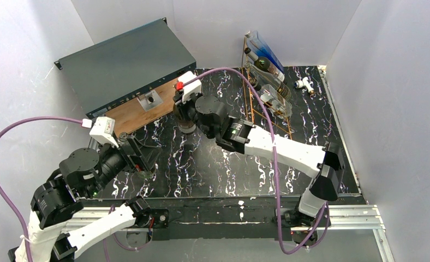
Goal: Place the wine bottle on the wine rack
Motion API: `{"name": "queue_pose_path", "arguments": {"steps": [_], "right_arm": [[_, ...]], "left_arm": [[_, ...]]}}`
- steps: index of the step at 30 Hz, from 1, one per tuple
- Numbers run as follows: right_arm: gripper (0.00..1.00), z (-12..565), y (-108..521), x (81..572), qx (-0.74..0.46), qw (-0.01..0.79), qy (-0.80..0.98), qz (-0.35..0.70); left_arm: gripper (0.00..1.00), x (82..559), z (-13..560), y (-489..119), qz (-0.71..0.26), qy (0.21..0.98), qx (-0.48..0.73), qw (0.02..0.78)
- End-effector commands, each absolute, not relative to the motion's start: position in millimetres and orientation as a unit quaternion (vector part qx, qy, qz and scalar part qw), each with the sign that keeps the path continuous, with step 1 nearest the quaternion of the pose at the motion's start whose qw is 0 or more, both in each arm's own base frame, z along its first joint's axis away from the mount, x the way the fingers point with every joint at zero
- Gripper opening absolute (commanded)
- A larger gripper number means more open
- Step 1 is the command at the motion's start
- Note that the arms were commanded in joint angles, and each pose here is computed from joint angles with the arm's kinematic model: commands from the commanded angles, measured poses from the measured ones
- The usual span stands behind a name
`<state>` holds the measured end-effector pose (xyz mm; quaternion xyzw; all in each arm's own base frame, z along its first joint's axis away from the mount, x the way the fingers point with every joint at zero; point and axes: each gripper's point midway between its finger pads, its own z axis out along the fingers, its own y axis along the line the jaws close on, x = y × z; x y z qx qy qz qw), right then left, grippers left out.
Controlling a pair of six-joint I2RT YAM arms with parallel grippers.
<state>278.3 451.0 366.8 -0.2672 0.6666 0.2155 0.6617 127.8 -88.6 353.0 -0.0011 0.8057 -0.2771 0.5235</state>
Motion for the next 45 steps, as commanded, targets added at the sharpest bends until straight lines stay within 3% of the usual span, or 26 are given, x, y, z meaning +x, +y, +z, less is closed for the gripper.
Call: {"name": "queue_pose_path", "arguments": {"steps": [1, 15, 27, 45], "right_arm": [[0.01, 466.4, 396.4, 291.0, -0.183, 0.737, 0.613, 0.216], [0.01, 552.3, 322.0, 290.4, -0.136, 0.793, 0.568, 0.175], [0.01, 586.5, 237.0, 302.3, -0.064, 0.824, 0.562, 0.037], [0.01, 535.4, 135.6, 325.3, -0.016, 0.777, 0.615, -0.13]], "left_arm": [[0.99, 131.2, 347.5, -93.3, -0.269, 0.815, 0.002, 0.513], [0.99, 134.5, 347.3, -102.1, -0.273, 0.818, 0.009, 0.507], [0.99, 134.8, 350.3, -103.3, -0.273, 0.816, 0.016, 0.509], [0.99, 137.0, 348.7, -112.5, -0.278, 0.819, 0.025, 0.501]]}}
